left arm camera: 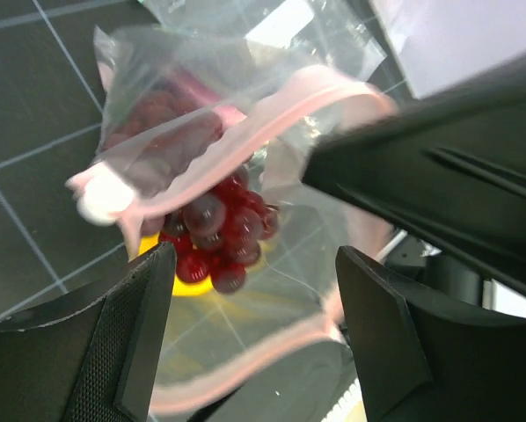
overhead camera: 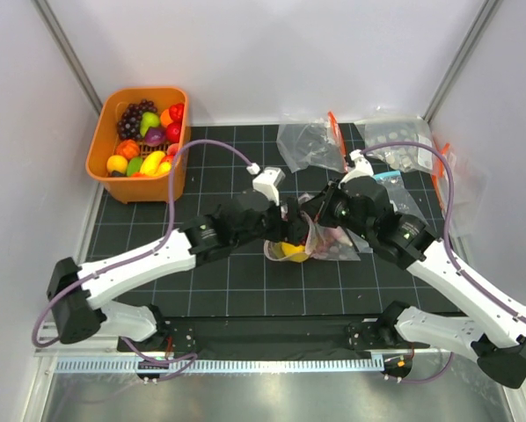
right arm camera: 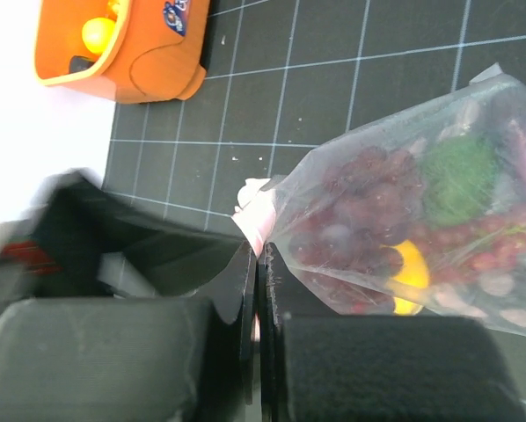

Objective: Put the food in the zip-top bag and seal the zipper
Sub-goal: Place the fake fruit in the zipper food storage bag, then adjust the zipper food storage bag at the center of the board.

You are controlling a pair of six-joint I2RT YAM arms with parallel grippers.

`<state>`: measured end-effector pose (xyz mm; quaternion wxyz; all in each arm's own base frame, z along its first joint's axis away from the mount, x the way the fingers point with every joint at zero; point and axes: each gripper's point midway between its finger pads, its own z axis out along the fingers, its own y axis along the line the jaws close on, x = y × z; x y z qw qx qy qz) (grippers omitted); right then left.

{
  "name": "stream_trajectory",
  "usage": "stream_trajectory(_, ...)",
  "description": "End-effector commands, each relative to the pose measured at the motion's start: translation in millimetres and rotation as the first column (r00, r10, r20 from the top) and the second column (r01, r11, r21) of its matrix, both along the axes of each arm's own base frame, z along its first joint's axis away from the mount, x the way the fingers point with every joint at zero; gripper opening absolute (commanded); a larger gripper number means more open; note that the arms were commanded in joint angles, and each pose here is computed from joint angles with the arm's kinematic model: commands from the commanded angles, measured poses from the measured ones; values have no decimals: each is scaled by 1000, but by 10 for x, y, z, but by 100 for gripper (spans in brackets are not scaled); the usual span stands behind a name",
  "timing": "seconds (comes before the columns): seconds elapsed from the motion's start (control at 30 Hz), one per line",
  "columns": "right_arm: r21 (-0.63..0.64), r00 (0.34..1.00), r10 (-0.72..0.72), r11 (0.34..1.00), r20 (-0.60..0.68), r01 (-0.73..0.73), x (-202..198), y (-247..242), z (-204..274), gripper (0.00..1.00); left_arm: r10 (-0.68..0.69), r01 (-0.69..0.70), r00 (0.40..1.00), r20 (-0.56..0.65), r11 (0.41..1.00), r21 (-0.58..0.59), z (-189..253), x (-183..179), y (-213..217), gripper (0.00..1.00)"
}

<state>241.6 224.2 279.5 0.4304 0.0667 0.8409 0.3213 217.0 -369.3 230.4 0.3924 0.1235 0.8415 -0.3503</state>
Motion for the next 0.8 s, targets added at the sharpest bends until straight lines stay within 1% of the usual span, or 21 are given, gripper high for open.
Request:
stream_trajectory(0.0, 35, 994, -35, 999, 100, 32, 28, -82, 346, 1, 16, -15, 998, 65, 1000, -19, 334, -76, 227, 77)
stream_trajectory(0.17, 3, 994, -51, 999, 94, 51, 60, -116, 262, 1, 10, -11, 999, 52, 1000, 21, 349, -205, 445, 77)
stream_trajectory(0.23, 1, 994, -51, 999, 92, 51, 63, -113, 246, 1, 45, -49, 998, 53, 996, 75, 290, -207, 616, 77)
stream_trajectory(0.3, 4, 994, -51, 999, 94, 50, 63, -107, 253, 1, 71, -77, 997, 40, 986, 145, 138, -213, 753, 77)
stream_trajectory(0.37, 4, 994, -50, 999, 95, 50, 66, -108, 256, 1, 94, -97, 995, 26, 977, 189, -32, -201, 808, 77)
stream_trajectory(0.47, 6, 994, -50, 999, 97, 50, 70, -104, 269, 1, 93, -87, 995, -19, 974, 210, -257, -227, 767, 77)
stream_trajectory(0.53, 9, 994, -50, 999, 94, 50, 76, -96, 270, 1, 101, -95, 995, -21, 973, 212, -312, -199, 734, 78)
stream_trajectory(0.6, 12, 995, -43, 999, 91, 42, 68, -78, 268, 1, 127, -119, 992, -15, 958, 261, -452, -131, 748, 78)
stream_trajectory(0.67, 10, 995, -44, 999, 89, 44, 65, -83, 256, 1, 141, -126, 990, -27, 944, 304, -603, -89, 752, 75)
stream_trajectory(0.7, 6, 995, -39, 999, 87, 38, 59, -75, 247, 1, 141, -122, 989, -37, 941, 315, -658, -87, 748, 71)
stream_trajectory(0.77, -10, 996, -26, 1000, 88, 27, 63, -67, 230, 1, 138, -117, 989, -46, 942, 314, -717, -82, 717, 55)
